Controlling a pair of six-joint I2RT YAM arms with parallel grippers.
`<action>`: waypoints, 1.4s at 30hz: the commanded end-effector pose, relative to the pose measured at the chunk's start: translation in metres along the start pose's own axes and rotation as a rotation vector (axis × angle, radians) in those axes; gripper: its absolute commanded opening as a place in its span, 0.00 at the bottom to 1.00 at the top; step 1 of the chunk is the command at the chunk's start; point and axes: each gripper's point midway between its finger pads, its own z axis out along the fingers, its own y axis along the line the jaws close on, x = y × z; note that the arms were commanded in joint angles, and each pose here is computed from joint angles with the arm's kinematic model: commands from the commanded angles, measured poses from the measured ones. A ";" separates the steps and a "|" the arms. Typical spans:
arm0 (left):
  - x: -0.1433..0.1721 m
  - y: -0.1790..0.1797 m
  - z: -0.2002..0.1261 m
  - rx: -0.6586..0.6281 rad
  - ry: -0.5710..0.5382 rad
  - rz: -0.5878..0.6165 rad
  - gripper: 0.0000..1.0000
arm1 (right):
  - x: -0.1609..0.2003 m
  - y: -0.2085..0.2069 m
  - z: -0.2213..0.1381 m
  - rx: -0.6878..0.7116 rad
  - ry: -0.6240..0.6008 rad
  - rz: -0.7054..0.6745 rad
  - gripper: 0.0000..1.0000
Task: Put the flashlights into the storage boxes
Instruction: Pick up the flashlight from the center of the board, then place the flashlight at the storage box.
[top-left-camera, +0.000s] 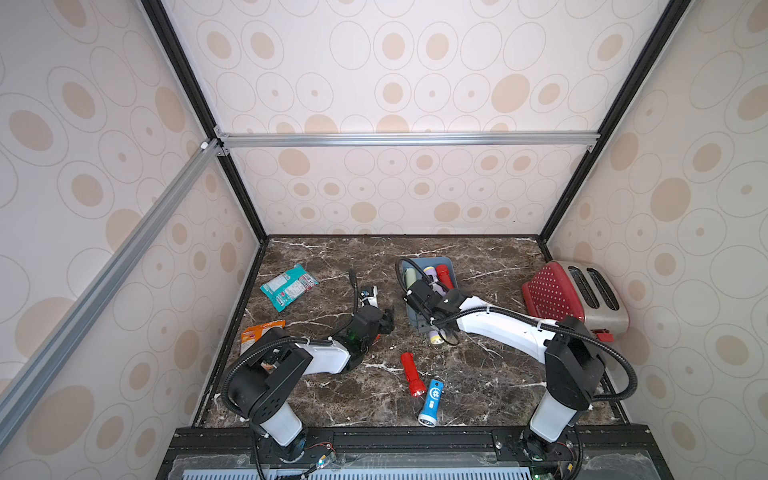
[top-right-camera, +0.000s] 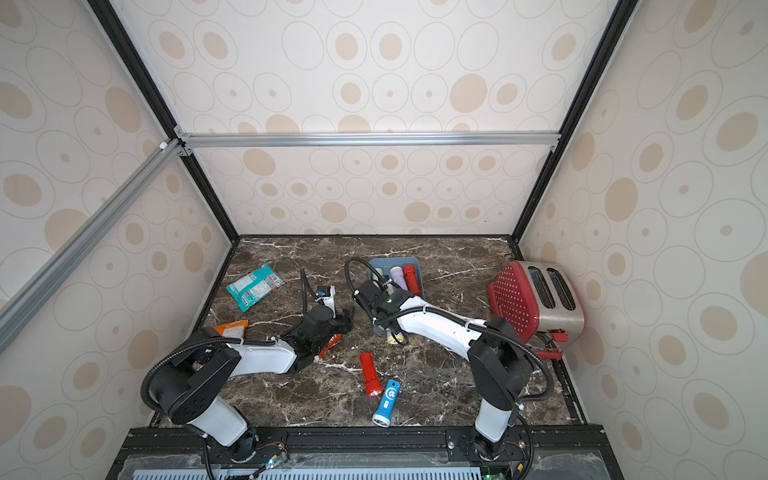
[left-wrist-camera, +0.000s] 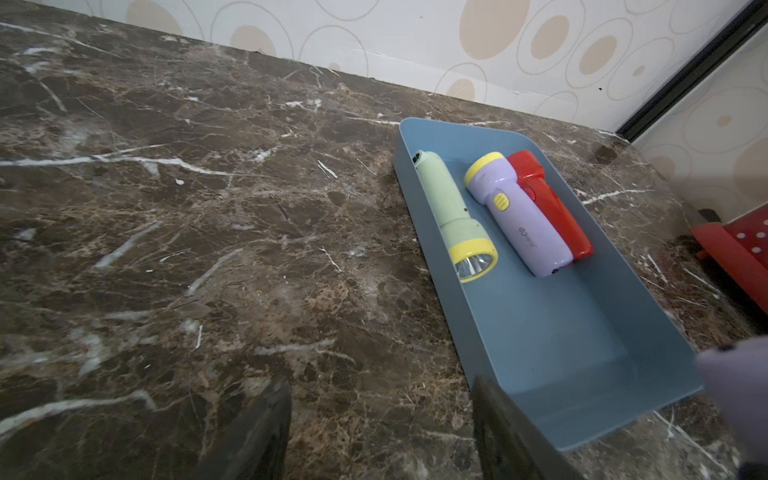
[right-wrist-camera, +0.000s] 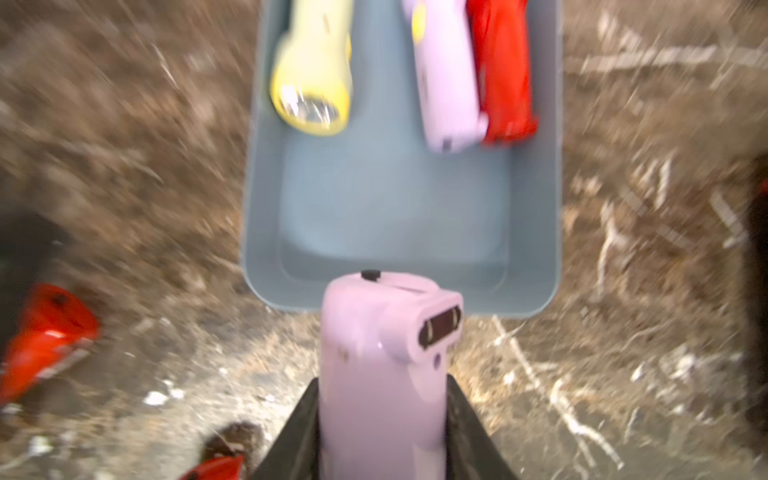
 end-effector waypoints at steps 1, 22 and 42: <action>-0.016 0.002 0.000 -0.028 -0.037 -0.010 0.69 | -0.032 -0.016 0.002 0.048 -0.045 -0.040 0.22; -0.027 -0.005 -0.007 0.010 -0.056 0.010 0.69 | -0.112 0.000 0.122 0.018 0.091 -0.073 0.27; -0.018 -0.010 -0.001 0.032 -0.024 0.010 0.70 | -0.118 -0.022 0.120 0.029 0.146 -0.059 0.58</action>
